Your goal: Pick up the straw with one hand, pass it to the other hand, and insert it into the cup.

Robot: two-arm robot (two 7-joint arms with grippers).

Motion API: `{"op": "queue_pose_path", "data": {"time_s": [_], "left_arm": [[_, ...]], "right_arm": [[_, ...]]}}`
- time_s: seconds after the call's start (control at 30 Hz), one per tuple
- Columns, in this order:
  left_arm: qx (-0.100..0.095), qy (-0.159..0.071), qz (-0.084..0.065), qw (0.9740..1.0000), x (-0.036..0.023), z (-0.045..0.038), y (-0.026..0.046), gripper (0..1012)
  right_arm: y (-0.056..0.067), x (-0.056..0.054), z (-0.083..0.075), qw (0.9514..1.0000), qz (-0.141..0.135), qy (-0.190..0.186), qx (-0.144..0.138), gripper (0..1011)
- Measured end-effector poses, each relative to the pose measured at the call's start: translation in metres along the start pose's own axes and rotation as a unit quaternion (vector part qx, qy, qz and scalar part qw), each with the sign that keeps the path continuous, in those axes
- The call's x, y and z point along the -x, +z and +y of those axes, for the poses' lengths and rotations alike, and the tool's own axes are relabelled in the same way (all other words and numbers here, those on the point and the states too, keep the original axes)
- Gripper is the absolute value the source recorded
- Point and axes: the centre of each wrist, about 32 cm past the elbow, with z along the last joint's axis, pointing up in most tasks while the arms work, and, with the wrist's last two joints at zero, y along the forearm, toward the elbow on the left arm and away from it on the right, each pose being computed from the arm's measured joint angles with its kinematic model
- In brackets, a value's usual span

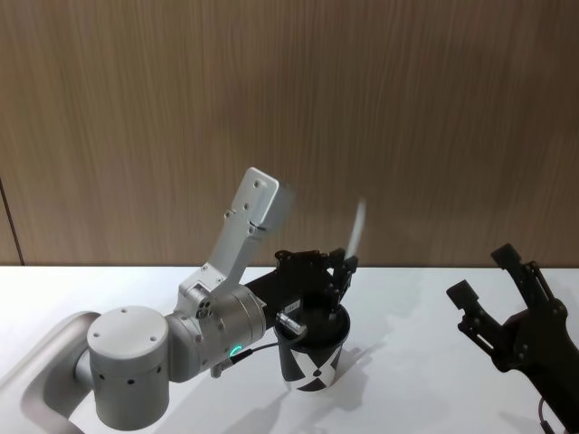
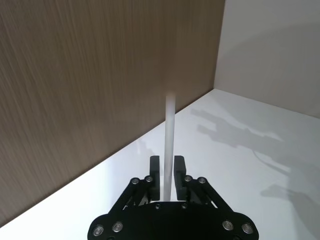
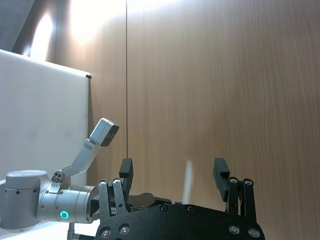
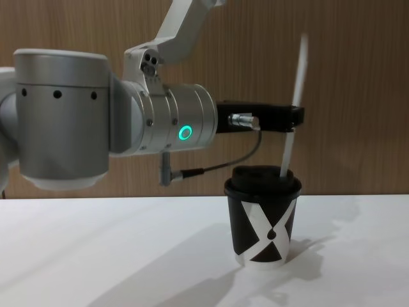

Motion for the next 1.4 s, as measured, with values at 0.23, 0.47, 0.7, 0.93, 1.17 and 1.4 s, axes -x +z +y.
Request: {"op": "queue_pose_path", "data": {"time_s": [0.23, 0.47, 0.7, 0.93, 1.17, 1.4], "left_arm": [[0.000, 0.001, 0.000, 1.0000, 0.0000, -0.0001, -0.0009, 342], [0.000, 0.001, 0.000, 1.0000, -0.0001, -0.0002, -0.0014, 572], [0.000, 0.001, 0.000, 1.0000, 0.0000, -0.0003, -0.0018, 830], [0.000, 0.002, 0.001, 1.0000, 0.0000, 0.0002, -0.0025, 992], [0.011, 0.013, 0.001, 0.9999, 0.0006, 0.0048, -0.0024, 1003], [0.035, 0.043, -0.004, 0.9985, 0.0016, 0.0150, -0.0033, 1003]], "right_arm": [[0.000, 0.000, 0.000, 1.0000, 0.000, 0.000, 0.000, 1001], [0.000, 0.000, 0.000, 1.0000, 0.000, 0.000, 0.000, 1001], [0.000, 0.000, 0.000, 1.0000, 0.000, 0.000, 0.000, 1001], [0.000, 0.000, 0.000, 1.0000, 0.000, 0.000, 0.000, 1001], [0.000, 0.000, 0.000, 1.0000, 0.000, 0.000, 0.000, 1001], [0.000, 0.000, 0.000, 1.0000, 0.000, 0.000, 0.000, 1001]]}}
